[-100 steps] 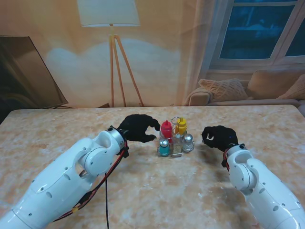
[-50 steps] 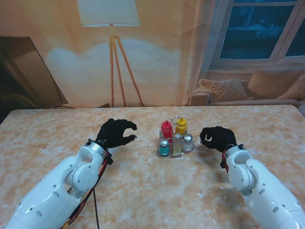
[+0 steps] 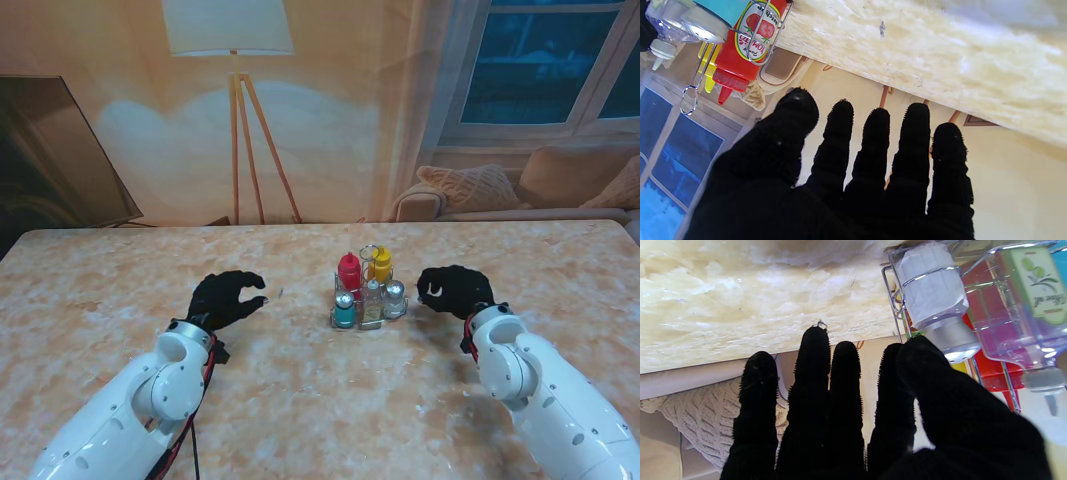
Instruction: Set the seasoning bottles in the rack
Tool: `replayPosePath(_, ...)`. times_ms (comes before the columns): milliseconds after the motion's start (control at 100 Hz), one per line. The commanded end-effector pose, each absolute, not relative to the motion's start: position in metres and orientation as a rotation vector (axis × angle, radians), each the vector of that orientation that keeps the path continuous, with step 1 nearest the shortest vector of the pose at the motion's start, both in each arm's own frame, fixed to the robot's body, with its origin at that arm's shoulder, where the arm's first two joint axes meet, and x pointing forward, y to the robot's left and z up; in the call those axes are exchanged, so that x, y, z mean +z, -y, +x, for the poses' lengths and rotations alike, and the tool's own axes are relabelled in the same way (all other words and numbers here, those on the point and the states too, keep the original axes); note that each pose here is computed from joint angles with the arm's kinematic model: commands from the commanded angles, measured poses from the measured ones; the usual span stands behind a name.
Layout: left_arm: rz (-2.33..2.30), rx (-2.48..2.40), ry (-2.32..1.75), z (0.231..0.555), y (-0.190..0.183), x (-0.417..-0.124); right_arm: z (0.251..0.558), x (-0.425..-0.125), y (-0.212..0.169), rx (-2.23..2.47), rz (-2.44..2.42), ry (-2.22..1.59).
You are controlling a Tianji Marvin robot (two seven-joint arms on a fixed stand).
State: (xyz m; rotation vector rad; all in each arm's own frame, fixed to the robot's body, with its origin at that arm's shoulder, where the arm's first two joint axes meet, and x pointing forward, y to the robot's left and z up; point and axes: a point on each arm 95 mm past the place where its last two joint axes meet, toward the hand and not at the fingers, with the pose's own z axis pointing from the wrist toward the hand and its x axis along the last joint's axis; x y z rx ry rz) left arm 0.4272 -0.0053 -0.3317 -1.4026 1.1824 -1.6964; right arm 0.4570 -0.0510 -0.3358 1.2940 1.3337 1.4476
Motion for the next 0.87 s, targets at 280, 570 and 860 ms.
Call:
replayPosePath(280,-1.448,-1.660,-1.161,0.427,-0.003,-0.344,0.451,-0.334,0.043,1.445,1.299,-1.352)
replayPosePath(570,-1.439,-1.655,-1.160,0.426,-0.005,-0.344,0.449,-0.336,0.043,1.441,1.305,-1.357)
replayPosePath(860,-1.440,-1.655,-1.171,0.422,-0.002,-0.345,0.445,-0.336,0.045,1.439,1.301,-1.349)
